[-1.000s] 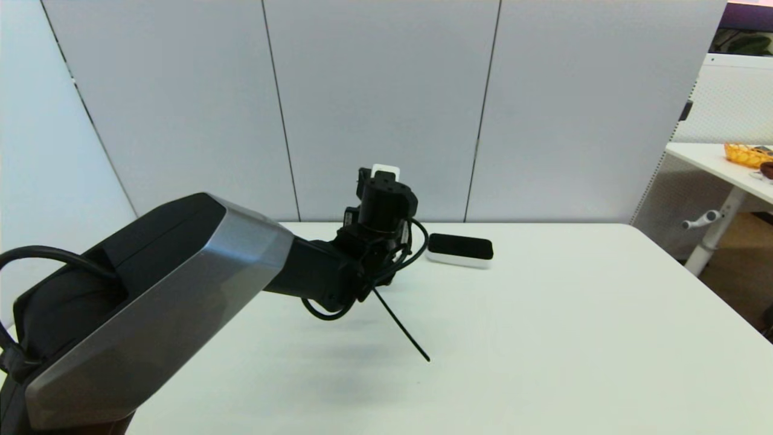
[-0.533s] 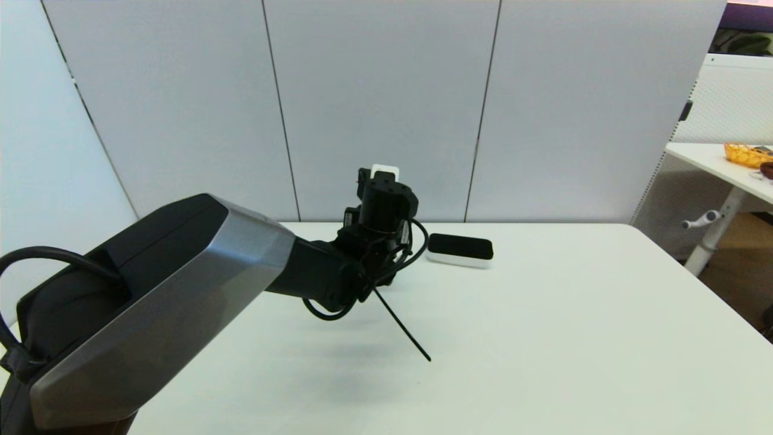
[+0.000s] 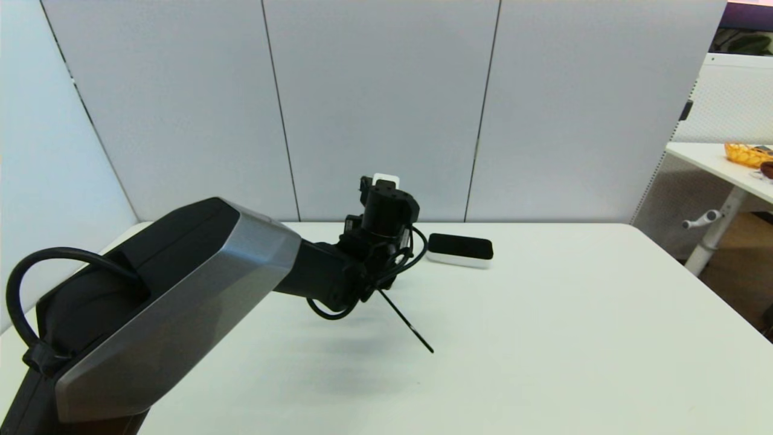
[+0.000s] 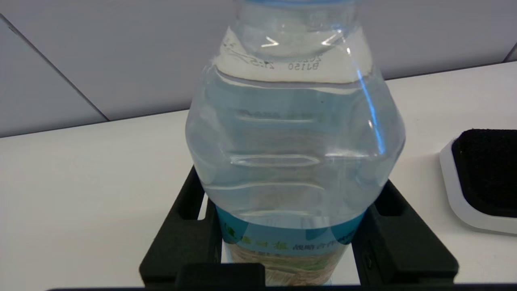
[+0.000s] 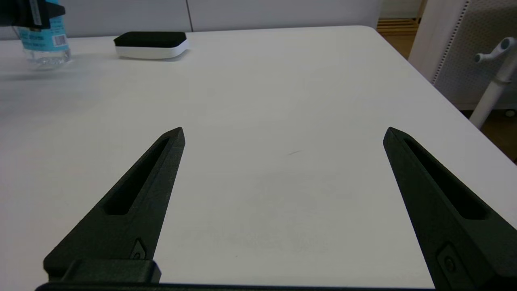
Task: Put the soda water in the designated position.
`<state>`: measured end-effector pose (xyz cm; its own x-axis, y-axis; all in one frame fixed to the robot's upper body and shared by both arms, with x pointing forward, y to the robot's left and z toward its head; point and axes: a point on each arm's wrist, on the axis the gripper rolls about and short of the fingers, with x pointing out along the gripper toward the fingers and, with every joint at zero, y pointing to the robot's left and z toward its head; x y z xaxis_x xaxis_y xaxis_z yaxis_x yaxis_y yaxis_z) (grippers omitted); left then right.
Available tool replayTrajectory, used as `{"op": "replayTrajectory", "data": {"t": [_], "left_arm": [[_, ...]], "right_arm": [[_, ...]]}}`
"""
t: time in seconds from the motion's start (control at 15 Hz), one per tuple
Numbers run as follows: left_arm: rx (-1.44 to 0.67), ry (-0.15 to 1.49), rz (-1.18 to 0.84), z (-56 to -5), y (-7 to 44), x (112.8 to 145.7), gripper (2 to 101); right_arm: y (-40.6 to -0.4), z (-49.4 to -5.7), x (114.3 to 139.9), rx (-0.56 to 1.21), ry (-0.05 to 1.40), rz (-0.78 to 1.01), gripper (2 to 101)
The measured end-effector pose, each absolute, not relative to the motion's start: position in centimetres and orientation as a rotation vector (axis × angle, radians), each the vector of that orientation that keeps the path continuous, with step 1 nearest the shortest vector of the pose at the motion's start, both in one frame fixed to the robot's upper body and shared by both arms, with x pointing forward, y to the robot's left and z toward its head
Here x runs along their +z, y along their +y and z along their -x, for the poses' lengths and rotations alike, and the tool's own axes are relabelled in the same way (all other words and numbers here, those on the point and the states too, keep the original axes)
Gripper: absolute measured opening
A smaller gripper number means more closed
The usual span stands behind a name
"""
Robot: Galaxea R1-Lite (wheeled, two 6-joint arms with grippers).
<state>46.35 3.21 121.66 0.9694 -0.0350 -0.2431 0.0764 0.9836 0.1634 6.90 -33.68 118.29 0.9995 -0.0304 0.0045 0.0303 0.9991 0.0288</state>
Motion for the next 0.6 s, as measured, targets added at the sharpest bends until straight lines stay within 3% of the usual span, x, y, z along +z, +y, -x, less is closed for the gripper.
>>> {"op": "replayTrajectory", "data": {"t": [0.33, 0.6], "left_arm": [[-0.047, 0.241, -0.173, -46.64, 3.49, 121.62, 48.6], [-0.044, 0.236, -0.169, -46.82, 3.54, 121.66, 68.7]], "right_arm": [[-33.68, -6.90, 118.30, -0.030, -0.004, -0.029, 97.4], [-33.67, -6.90, 118.30, -0.030, -0.005, -0.029, 97.4]]}}
